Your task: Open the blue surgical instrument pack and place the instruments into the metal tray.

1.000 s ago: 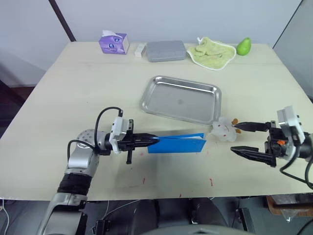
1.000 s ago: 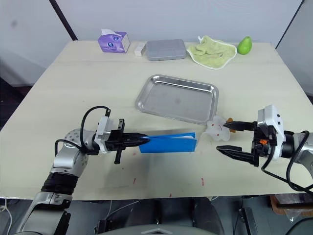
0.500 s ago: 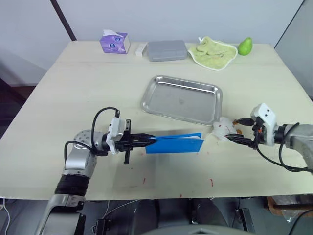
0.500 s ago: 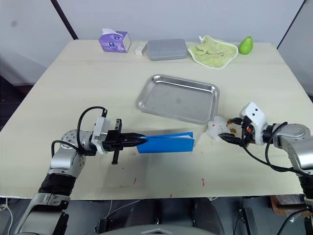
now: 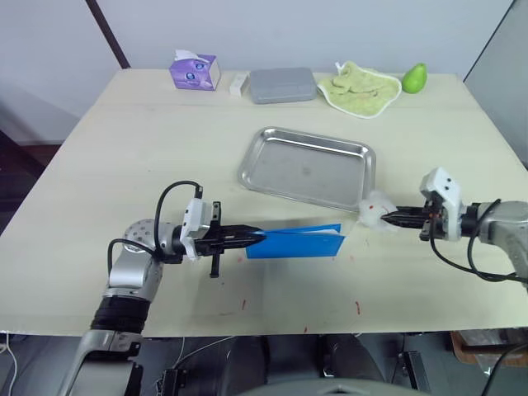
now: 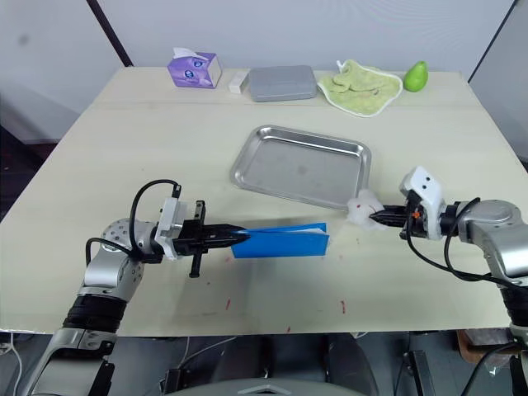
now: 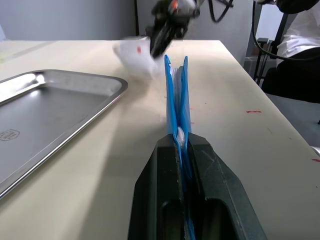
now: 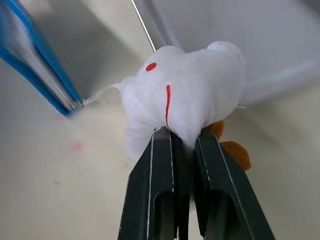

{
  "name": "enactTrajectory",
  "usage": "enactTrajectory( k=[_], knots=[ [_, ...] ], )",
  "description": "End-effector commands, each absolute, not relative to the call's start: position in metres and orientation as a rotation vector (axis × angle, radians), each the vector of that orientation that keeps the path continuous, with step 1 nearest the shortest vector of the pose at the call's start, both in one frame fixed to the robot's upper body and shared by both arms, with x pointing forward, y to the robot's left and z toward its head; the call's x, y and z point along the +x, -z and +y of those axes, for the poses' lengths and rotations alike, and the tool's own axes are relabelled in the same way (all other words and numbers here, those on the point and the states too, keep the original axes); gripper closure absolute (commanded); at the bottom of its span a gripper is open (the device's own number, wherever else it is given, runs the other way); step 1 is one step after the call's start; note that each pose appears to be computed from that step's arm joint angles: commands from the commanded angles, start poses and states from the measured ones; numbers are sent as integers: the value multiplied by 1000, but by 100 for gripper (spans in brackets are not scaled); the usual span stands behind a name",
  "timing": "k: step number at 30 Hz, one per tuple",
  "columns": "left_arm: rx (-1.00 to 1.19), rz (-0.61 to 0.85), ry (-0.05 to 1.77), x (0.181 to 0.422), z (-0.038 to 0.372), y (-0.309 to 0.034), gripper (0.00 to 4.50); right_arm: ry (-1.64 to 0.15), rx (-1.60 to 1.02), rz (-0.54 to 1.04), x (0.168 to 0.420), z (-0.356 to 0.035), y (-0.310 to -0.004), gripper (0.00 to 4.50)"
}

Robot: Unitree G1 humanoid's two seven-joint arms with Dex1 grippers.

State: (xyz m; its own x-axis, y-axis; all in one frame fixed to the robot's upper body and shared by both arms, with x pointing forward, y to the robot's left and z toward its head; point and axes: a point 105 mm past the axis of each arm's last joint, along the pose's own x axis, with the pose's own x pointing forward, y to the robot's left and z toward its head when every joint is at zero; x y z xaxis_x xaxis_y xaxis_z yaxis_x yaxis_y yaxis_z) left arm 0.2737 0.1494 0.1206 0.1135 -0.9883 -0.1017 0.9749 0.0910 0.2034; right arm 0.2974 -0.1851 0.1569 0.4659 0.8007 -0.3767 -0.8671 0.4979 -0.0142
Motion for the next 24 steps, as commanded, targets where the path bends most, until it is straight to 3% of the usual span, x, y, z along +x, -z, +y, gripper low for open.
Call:
enactTrajectory(
  k=[1,11,24],
  knots=[
    [281,-47,1479,271,148,-119,450,-1086,-139,213,286,-176,-199,445],
    [298,-8,1496,273,149,-113,450,-1200,-31,139,269,-153,-237,445],
    [313,-5,1524,274,142,-113,450,-1353,-134,60,278,-70,-227,445]
  ],
)
